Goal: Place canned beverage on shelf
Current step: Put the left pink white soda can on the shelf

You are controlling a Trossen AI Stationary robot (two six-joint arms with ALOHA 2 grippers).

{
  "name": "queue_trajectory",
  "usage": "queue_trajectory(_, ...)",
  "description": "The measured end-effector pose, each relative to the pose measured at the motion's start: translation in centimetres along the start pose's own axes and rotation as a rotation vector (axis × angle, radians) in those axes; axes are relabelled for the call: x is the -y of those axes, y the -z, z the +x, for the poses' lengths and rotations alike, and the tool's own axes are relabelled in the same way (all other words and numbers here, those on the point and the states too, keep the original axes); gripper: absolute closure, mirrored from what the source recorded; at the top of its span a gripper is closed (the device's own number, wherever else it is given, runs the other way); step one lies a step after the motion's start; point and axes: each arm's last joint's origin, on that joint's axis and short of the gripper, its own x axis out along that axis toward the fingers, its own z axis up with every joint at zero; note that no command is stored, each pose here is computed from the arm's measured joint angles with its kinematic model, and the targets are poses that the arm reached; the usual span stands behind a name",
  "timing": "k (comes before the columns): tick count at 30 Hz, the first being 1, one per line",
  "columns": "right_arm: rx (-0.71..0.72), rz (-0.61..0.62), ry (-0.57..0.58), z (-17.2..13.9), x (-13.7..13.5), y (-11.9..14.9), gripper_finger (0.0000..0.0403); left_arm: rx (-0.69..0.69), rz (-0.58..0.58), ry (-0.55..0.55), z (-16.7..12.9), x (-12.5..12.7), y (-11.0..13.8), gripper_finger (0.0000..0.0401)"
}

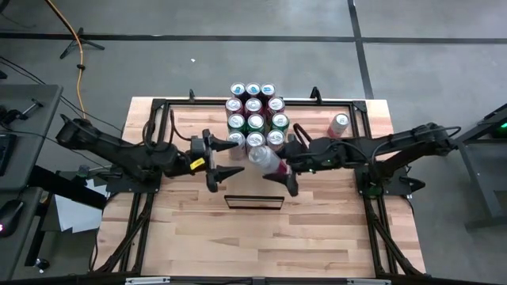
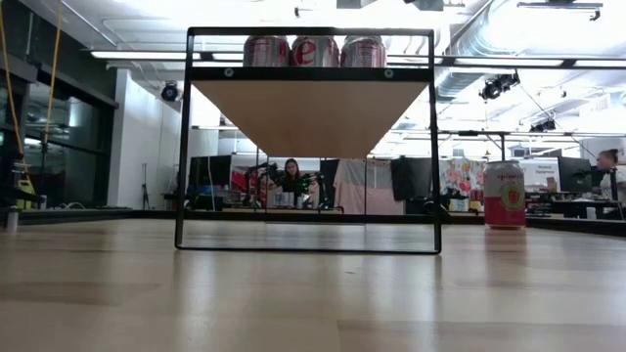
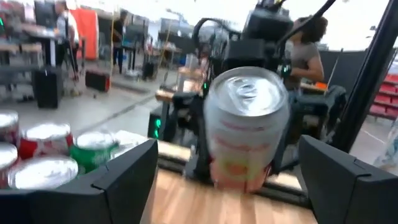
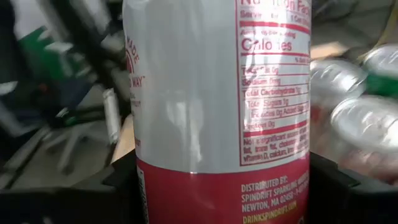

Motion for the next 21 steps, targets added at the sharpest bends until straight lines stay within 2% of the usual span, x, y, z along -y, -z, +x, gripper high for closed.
queue_trajectory(4, 0.084, -0.031, 0.051, 1.0, 0.4, -0.5, 0.0125, 0.068, 0.025, 0.003, 1.0, 0.0, 0.0, 0.0086)
queue_trajectory(10, 0.16, -0.072, 0.084, 1.1, 1.4, -1.5, 0.0125, 0.089, 0.03, 0.023, 2.9, 0.1, 0.0, 0.0086)
queue_trajectory(15, 0.185, -0.083, 0.007, 1.2, 1.1, -1.8, 0.0125, 0.117, 0.031, 0.016, 4.3, 0.1, -0.4, 0.0086)
queue_trajectory(21, 0.18, -0.094, -0.098, 1.5, 0.8, -1.7, 0.0125, 0.129, 0.058, 0.098, 5.9, 0.5, -0.9, 0.0086)
